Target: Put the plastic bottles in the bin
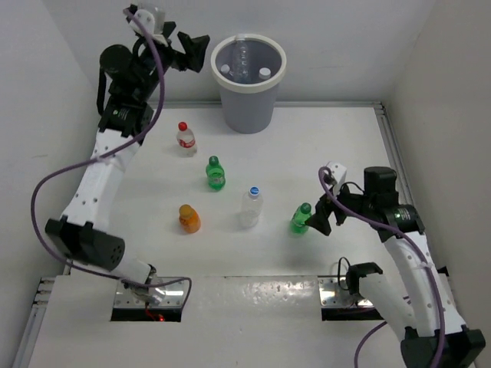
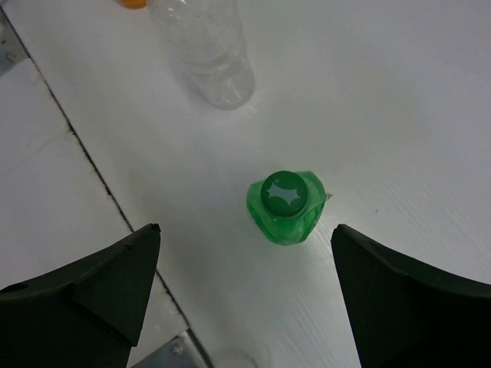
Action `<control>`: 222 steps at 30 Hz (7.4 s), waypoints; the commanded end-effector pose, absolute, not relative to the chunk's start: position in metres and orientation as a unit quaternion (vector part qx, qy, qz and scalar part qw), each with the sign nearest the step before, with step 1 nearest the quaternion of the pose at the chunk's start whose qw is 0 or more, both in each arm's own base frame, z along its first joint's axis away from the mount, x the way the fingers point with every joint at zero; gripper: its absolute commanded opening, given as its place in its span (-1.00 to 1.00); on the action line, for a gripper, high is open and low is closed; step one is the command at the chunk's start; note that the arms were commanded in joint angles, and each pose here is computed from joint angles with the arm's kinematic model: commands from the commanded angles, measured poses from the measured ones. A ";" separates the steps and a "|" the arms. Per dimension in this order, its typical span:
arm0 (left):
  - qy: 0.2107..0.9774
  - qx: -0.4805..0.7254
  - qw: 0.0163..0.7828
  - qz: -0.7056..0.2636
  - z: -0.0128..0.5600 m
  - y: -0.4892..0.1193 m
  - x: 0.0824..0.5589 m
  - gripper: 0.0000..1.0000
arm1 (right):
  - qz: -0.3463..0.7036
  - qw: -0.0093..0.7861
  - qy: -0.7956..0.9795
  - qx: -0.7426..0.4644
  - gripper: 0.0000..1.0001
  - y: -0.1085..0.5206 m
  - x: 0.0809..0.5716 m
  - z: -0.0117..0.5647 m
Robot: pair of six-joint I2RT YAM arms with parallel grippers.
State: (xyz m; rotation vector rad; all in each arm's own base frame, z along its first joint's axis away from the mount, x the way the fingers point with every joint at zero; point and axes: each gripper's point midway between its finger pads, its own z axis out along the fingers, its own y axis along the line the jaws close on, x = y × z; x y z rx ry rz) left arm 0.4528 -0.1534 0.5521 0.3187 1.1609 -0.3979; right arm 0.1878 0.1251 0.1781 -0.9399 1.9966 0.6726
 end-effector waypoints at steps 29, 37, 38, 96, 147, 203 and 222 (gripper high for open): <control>0.665 0.281 0.638 -0.268 0.361 -0.170 0.306 0.94 | 0.125 0.673 0.667 -0.296 -1.00 0.168 0.351 0.382; 0.679 0.316 0.597 -0.287 0.320 -0.195 0.291 0.92 | 0.069 0.807 0.535 -0.241 -1.00 0.198 0.479 0.528; 0.684 0.316 0.594 -0.282 0.313 -0.194 0.293 0.92 | 0.069 0.800 0.546 -0.241 -1.00 0.206 0.504 0.511; 0.603 0.546 0.436 -0.385 0.212 -0.338 0.249 -0.27 | 0.136 0.612 0.776 -0.066 0.86 0.023 0.318 0.307; 0.415 0.075 0.902 -0.096 0.691 -0.118 0.416 1.00 | 0.246 0.527 0.684 -0.440 0.82 0.276 0.251 0.229; 0.695 0.046 0.715 -0.060 0.409 -0.022 0.345 0.97 | 0.220 0.750 0.579 -0.232 -0.86 0.300 0.417 0.523; 0.762 0.090 0.623 -0.154 0.302 -0.041 0.396 0.87 | 0.092 0.810 0.574 -0.069 -0.86 0.170 0.618 0.472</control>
